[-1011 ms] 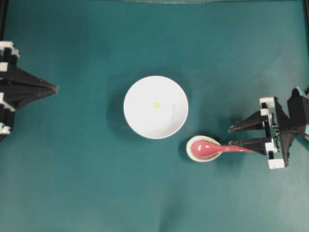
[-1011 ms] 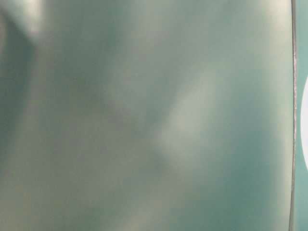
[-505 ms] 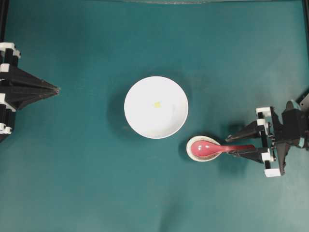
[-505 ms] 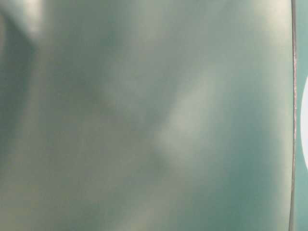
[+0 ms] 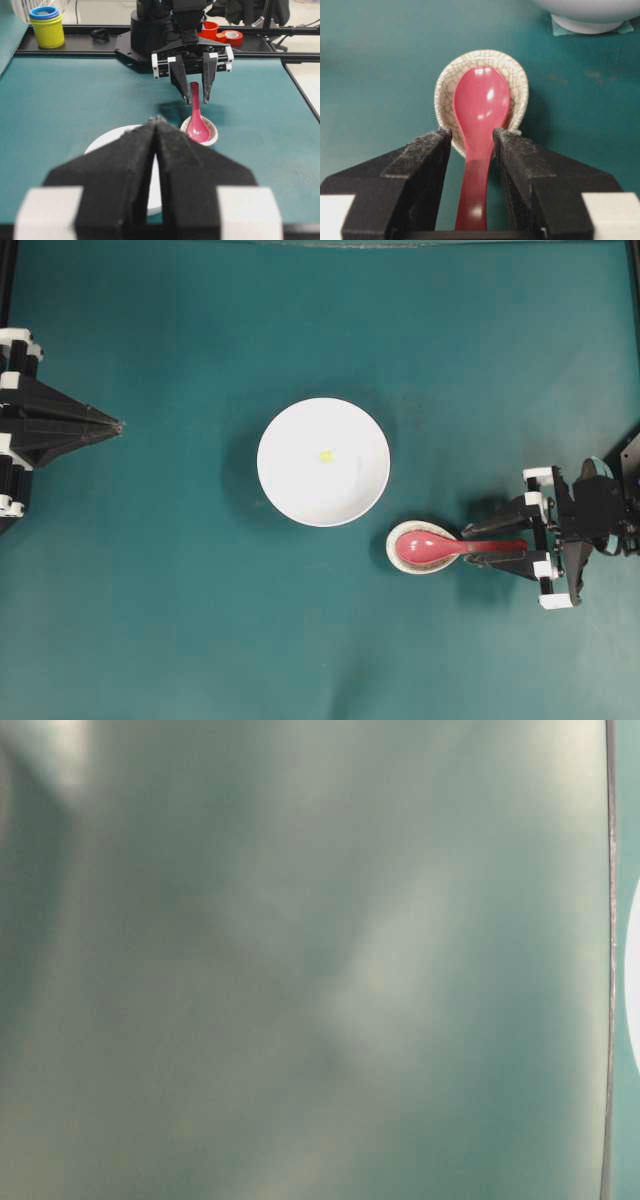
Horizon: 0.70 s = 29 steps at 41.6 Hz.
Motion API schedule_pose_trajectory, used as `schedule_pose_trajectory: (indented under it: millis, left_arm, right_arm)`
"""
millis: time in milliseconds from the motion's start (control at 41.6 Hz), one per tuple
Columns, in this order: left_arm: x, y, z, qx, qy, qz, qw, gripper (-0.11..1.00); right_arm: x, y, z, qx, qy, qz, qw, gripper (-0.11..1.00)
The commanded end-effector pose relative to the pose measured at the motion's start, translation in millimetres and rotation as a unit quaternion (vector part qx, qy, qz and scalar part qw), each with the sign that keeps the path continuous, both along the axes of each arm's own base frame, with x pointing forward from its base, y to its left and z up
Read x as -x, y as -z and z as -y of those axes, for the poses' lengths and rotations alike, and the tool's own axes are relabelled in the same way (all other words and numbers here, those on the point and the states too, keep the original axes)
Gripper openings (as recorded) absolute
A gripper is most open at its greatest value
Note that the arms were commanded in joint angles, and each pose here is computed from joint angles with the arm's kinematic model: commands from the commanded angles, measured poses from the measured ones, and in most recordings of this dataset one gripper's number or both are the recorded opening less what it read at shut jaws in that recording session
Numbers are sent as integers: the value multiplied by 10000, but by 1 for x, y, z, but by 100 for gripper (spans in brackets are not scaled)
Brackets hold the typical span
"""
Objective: Scoop the yellow hexagonal prism block from the bowl with a spoon using the right arm.
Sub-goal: 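Close the right gripper on the pink spoon handle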
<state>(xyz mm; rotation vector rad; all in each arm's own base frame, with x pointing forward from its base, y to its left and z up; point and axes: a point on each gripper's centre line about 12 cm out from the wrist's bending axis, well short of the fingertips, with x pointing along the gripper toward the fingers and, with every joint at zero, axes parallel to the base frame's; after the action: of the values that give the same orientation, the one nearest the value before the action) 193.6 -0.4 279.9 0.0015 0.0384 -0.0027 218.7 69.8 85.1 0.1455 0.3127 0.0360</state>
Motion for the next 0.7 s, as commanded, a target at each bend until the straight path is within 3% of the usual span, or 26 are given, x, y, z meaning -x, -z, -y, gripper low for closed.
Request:
schedule_pose_trajectory:
  millis: [0,674]
  left_arm:
    - [-2,-8,0,-7,3,92,10000,0]
    - [-2,-8,0,0,2,77,10000,0]
  right_arm:
    - [-2,-3,-2,-23,-16,76,10000,47]
    - [1,7,-3,36,-45,-255,9997,47]
